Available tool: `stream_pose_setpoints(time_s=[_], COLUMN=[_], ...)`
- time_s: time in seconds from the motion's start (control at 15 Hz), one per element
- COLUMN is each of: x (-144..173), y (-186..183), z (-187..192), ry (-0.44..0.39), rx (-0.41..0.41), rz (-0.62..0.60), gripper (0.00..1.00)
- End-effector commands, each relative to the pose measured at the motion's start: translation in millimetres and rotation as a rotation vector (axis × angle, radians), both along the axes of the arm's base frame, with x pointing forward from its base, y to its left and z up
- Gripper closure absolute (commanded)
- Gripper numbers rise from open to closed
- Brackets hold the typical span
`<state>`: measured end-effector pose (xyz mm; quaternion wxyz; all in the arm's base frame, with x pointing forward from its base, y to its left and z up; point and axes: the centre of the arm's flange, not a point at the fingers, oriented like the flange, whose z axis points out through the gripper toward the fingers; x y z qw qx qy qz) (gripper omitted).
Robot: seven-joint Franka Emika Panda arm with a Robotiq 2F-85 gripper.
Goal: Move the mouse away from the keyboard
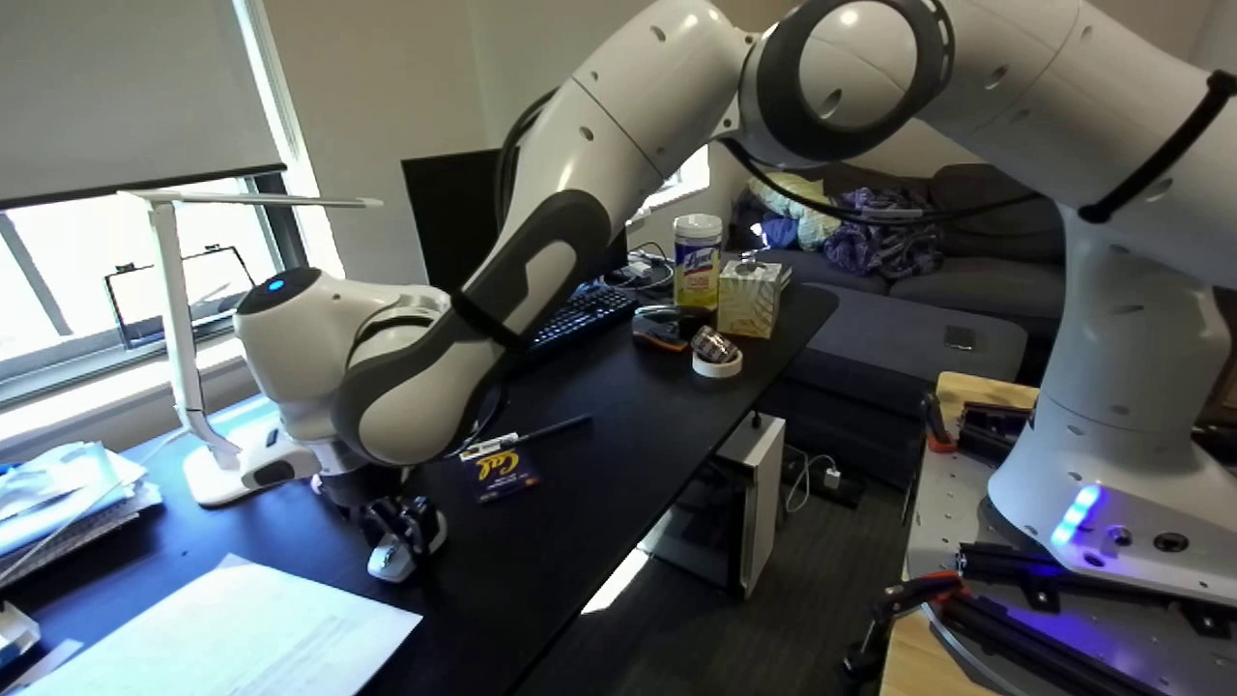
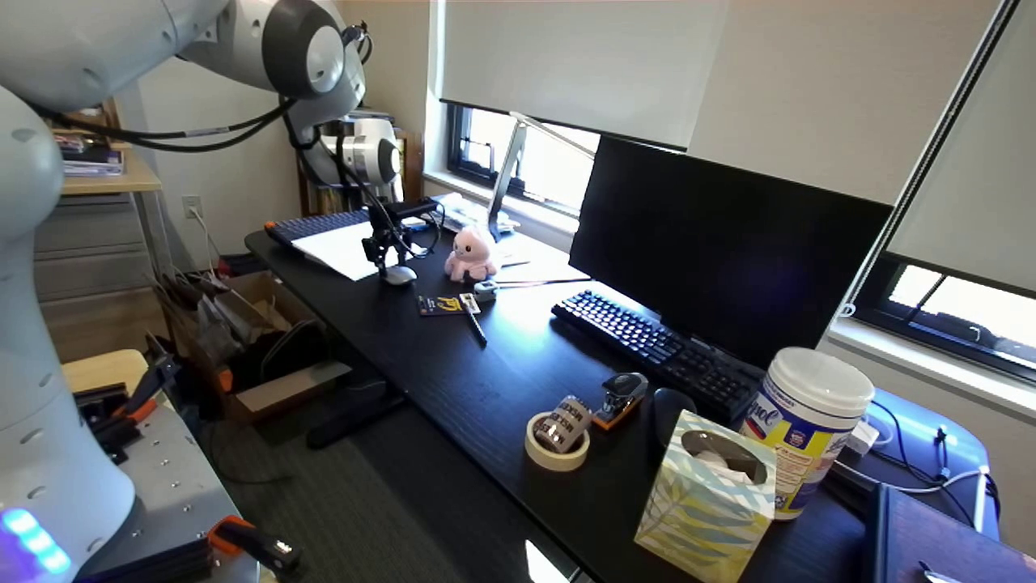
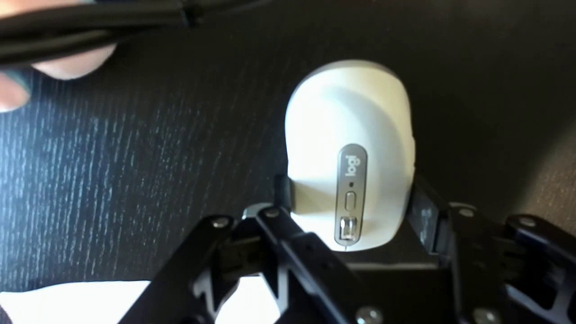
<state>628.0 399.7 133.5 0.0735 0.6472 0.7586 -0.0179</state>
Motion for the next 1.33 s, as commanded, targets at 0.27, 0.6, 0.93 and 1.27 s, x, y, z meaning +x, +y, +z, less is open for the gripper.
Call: stream_pose_setpoints(time_s=[0.27,0.6,0.93,1.27], x=[-5,-11,-36,-70], y=[0,-32,-94,-162], z=[31,111,167,187], ry=[-0.098,-0.190,-0.212,-0.207], rx=[0.071,0.122,0.138,0.125], rz=[-0.053,-0.242,-0.540,-0.821], gripper=[0.00,0.00,0.00,0.00])
